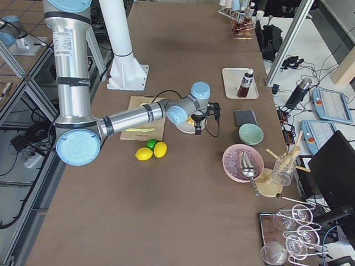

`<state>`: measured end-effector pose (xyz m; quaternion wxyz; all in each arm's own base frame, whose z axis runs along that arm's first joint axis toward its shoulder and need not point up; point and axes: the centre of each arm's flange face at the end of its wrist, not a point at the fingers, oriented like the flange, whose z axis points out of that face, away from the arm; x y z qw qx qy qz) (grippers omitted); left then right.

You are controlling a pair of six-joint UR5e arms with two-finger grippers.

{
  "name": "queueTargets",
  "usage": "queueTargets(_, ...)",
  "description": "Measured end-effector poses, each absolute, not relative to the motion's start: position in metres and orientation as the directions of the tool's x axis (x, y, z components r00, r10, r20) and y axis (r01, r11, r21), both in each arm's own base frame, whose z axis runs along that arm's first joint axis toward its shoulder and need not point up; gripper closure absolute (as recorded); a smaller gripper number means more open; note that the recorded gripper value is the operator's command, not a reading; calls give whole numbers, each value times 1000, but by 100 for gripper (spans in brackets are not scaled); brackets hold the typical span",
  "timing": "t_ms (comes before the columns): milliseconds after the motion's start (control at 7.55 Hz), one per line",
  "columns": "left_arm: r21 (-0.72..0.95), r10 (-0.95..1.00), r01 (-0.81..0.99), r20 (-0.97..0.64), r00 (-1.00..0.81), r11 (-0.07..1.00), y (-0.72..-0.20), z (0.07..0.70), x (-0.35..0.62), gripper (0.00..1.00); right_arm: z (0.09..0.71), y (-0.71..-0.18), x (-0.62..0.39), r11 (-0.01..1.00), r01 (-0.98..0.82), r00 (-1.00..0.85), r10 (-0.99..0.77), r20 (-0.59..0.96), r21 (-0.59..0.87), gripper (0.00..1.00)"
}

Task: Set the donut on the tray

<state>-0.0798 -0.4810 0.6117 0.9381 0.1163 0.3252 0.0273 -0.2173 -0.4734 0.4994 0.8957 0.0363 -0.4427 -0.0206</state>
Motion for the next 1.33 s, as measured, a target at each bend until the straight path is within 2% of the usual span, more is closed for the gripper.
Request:
queueTargets(265,237,127,25,-604,787,971,-482,611,-80,2,531,-462,-251,992,13,610,-109,784,128,0)
queueTargets(663,233,125,25,-604,787,972,-482,613,-80,2,543,-451,-276,996,-3,610,-66,789,86,3)
queueTargets(795,233,125,25,-604,787,972,-482,613,-80,2,544,-447,-283,997,0,613,-65,787,82,8)
queueTargets(928,233,125,25,-604,787,972,-482,613,-80,2,543,-444,-289,997,0,615,-61,786,78,32)
queueTargets(1060,234,125,25,-604,787,972,-482,612,-80,2,543,-442,-293,998,-5,616,-50,786,68,67)
queueTargets(1193,234,126,25,-604,787,972,-482,612,-80,2,542,-441,-297,998,-13,616,-34,787,54,97)
queueTargets(1325,235,126,25,-604,787,972,-483,612,-80,2,542,-440,-299,999,-20,616,-20,788,41,100)
